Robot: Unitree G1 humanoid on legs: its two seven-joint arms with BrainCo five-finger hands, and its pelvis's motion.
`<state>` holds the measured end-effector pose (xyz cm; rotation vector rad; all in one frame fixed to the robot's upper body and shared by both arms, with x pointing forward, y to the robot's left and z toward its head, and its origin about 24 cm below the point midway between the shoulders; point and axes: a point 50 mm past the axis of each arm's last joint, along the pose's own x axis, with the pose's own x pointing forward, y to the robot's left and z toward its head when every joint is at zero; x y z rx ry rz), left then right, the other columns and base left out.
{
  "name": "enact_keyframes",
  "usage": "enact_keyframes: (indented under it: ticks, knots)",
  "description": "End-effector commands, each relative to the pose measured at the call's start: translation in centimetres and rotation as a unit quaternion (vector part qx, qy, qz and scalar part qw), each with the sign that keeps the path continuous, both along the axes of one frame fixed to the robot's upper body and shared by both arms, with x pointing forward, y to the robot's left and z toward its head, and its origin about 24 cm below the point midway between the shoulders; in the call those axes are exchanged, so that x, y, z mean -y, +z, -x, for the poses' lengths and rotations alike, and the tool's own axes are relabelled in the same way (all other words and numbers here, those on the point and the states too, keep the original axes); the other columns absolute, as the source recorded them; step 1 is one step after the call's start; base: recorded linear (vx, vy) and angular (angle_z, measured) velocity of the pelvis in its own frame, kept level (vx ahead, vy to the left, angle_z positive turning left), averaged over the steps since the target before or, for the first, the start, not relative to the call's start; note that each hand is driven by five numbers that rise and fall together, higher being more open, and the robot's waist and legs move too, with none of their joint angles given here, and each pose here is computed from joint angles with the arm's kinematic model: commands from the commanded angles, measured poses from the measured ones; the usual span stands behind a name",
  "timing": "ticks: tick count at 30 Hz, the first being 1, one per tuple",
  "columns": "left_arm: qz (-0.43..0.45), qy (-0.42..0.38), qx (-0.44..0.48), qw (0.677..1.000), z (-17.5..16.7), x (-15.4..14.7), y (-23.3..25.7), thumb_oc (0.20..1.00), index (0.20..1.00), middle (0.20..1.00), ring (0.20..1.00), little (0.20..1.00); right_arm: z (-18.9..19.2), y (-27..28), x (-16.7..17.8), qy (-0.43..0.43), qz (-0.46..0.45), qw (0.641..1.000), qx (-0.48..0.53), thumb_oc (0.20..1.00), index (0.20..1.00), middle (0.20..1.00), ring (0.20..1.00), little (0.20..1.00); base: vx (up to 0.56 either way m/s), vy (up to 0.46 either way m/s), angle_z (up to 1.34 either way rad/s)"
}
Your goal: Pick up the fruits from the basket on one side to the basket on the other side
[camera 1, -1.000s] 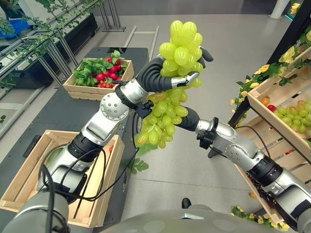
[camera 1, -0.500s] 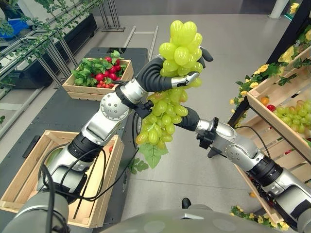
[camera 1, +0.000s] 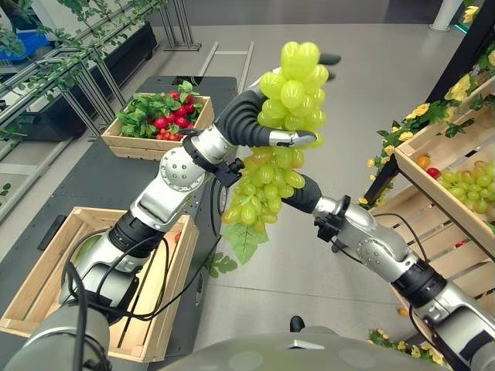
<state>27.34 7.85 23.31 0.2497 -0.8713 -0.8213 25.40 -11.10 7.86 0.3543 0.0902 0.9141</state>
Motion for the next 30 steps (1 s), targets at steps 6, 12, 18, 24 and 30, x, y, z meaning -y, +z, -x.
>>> enact_keyframes:
  ticks: [6, 12, 18, 24, 30]
  knots:
    - [0.110, 0.051, -0.011, 0.993, -1.9, -3.3, 1.7, 1.000, 1.000, 1.000, 1.000, 1.000, -1.0, 2.8, 1.0, -0.050, -0.094, 0.993, 0.055, 0.200, 0.200, 0.200, 0.200, 0.200, -0.02, -0.040, 0.04]
    - [0.158, 0.092, -0.044, 0.982, -2.0, -6.1, 0.2, 1.000, 1.000, 1.000, 1.000, 1.000, -0.9, 2.8, 1.9, -0.069, -0.106, 0.990, 0.056, 0.200, 0.200, 0.200, 0.200, 0.200, 0.00, -0.074, 0.05]
    - [0.219, 0.152, -0.089, 0.960, -1.2, -10.1, -2.6, 1.000, 1.000, 1.000, 1.000, 1.000, -0.8, 2.7, 3.4, -0.106, -0.115, 0.986, 0.060, 0.200, 0.200, 0.200, 0.200, 0.200, 0.01, -0.107, 0.06]
    - [0.259, 0.218, -0.169, 0.926, 0.9, -13.3, -7.7, 1.000, 1.000, 1.000, 1.000, 1.000, -0.5, 3.5, 5.1, -0.140, -0.110, 0.980, 0.091, 0.200, 0.200, 0.200, 0.200, 0.200, -0.01, -0.087, -0.08]
    - [0.308, 0.274, -0.158, 0.897, 3.0, -15.8, -8.6, 1.000, 1.000, 1.000, 1.000, 1.000, -0.9, 4.7, 5.5, -0.154, -0.098, 0.974, 0.135, 0.200, 0.200, 0.200, 0.200, 0.200, 0.06, -0.046, -0.71]
